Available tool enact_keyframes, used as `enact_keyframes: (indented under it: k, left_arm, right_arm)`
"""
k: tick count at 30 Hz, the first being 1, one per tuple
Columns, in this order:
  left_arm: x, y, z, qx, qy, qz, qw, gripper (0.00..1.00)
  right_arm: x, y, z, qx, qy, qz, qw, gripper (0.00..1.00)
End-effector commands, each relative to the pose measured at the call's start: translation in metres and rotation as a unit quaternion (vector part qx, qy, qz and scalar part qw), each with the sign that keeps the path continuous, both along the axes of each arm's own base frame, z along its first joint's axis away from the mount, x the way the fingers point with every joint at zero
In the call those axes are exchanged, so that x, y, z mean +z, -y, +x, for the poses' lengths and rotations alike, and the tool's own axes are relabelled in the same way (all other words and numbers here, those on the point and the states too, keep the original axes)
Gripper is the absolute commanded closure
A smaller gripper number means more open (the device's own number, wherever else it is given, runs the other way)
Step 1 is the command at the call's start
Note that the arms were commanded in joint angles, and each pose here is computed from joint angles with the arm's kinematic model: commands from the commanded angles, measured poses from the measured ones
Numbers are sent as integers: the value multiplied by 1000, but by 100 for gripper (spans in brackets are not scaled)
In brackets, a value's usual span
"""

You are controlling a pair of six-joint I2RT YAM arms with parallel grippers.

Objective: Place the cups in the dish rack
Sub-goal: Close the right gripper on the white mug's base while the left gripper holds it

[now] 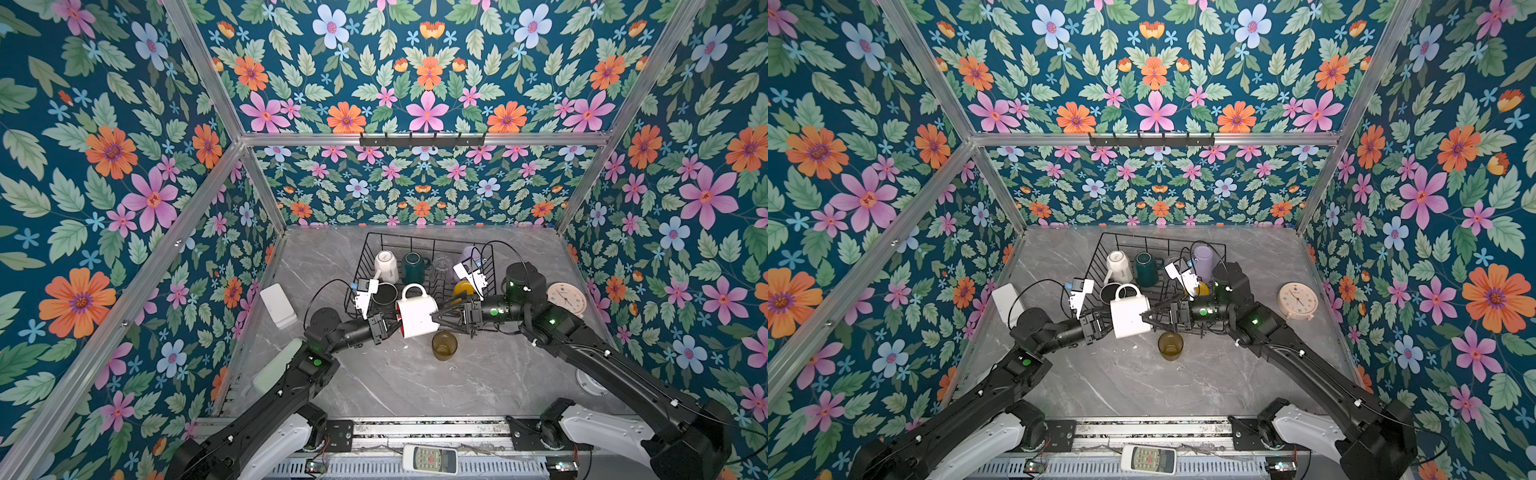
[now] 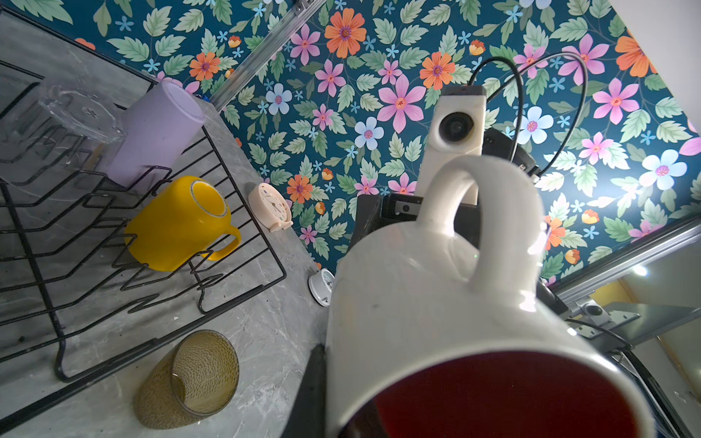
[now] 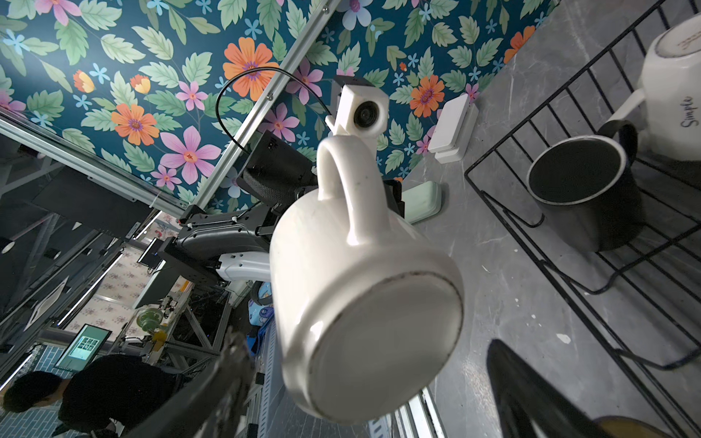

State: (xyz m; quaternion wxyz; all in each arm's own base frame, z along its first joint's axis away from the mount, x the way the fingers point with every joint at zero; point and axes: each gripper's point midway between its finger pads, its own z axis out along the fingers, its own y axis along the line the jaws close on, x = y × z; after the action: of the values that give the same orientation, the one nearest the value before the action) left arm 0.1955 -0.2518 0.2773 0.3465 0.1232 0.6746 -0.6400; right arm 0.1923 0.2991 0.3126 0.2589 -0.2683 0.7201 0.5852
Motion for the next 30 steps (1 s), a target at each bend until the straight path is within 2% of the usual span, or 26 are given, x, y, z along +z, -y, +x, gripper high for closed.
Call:
enact_keyframes:
  k: [1,19,30]
  left_arm:
    - [23,0,-6,-12,38,-32,999,100]
    - [25,2,-8,-25,35,-43,998,100]
    - [27,2,-10,-31,35,-47,998,100]
  right_arm:
    - [8,-7,1,8,22,14,1000,5]
    - [7,-38,-2,42,6,29,999,6]
    - [1,-50,-1,45,2,16,999,8]
